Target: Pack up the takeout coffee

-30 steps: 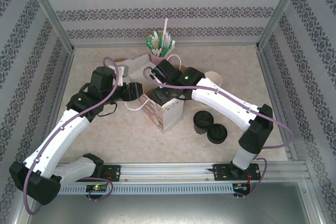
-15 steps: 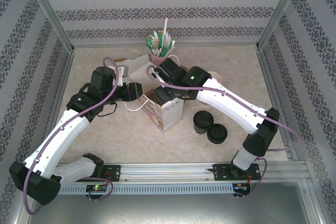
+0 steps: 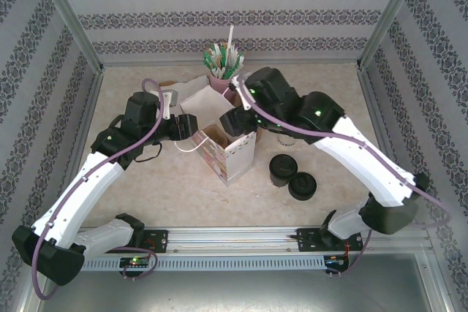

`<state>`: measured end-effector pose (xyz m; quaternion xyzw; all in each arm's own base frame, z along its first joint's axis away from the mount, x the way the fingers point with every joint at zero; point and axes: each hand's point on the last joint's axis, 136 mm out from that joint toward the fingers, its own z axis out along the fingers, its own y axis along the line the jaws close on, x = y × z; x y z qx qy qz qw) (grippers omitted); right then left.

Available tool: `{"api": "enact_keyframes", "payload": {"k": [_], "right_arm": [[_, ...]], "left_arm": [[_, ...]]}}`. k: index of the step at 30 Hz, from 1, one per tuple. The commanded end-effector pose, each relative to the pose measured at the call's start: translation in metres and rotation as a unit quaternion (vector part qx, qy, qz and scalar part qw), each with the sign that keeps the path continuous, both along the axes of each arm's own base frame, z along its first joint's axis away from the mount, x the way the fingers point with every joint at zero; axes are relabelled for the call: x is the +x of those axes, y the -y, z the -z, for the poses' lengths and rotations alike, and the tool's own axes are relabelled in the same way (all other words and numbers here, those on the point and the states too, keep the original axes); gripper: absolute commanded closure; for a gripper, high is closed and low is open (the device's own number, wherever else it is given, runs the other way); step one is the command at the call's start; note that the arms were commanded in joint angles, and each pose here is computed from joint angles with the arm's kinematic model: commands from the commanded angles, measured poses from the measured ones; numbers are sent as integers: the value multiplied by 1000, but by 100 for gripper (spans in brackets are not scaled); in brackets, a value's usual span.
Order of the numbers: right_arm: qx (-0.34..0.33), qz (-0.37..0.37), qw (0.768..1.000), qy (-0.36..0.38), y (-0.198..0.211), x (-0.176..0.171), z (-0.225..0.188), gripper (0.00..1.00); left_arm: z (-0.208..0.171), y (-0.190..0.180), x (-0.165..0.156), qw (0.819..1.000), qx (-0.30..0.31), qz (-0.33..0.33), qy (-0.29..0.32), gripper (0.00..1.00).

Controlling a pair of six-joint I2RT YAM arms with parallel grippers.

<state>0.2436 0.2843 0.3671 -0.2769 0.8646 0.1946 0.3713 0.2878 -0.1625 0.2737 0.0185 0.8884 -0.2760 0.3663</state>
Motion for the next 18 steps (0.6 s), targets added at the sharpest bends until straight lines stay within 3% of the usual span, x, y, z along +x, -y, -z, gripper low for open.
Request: {"api": "enact_keyframes", "payload": {"k": [1,10,18], "right_arm": [[-1,35,999,18,32,-11,-17,29],[-28,149,988,-17,117,-40,23,20],[-89,200,968,-124,149,-67,111,11]], "left_arm": [[-14,-8,-2,1000,9,-5,18,38],[-26,-15,-7,999,22,-7,34,29],[-40,-49,-10,985,166,-9,45,25]]}}
